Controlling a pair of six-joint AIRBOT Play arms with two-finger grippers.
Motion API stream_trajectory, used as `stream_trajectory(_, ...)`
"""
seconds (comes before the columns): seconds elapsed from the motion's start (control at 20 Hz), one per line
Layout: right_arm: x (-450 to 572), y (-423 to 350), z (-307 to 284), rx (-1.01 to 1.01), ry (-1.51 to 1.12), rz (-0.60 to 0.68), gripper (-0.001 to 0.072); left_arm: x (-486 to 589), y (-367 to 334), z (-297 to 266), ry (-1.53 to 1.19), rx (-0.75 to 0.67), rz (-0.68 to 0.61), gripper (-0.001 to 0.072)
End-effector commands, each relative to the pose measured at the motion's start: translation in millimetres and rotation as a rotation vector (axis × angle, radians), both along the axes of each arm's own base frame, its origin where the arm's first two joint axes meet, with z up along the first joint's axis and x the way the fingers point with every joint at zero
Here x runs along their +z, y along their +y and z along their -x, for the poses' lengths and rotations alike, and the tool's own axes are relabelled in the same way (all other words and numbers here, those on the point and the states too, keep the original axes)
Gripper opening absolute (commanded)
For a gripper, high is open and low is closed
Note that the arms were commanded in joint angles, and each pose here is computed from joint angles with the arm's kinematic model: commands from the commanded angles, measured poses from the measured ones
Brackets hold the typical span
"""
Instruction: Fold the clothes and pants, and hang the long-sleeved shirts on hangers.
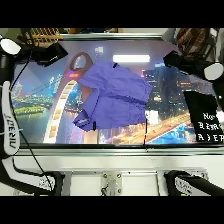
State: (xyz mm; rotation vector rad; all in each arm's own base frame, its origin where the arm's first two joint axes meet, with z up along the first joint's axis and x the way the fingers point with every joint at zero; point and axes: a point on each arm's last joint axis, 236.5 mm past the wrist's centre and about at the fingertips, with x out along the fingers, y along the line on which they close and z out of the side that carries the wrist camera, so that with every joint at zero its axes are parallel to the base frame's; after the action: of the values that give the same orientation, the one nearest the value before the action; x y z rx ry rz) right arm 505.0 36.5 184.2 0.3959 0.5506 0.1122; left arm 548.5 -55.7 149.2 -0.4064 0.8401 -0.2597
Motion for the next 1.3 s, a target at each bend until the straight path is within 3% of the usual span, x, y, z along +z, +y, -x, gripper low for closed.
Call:
stream_trajectory(0.0,22.2,7.3,48.0,0.088,0.011,0.079,0.0703,-42.8,30.8,77.3,0.168,0.031,-0.132,0.0681)
stream_trajectory(0.25,16.3,17.5,98.0,0.14,0.083,0.083,0.0703,-183.0,13.8,228.0,0.522,0.028,-0.082,0.0681)
stream_trajectory(0.4,17.3,20.1,102.8,0.146,0.082,0.072,0.0703,-225.0,-5.0,272.3,0.569,0.062,-0.007,0.0681)
stream_trajectory(0.75,21.3,30.6,103.2,0.163,0.077,0.015,0.0703,-251.2,-37.1,267.7,0.462,0.016,-0.058,0.0681)
stream_trajectory(1.25,16.6,32.4,107.8,0.176,0.103,0.016,0.0703,-279.5,-74.7,234.9,0.58,-0.05,-0.068,0.068)
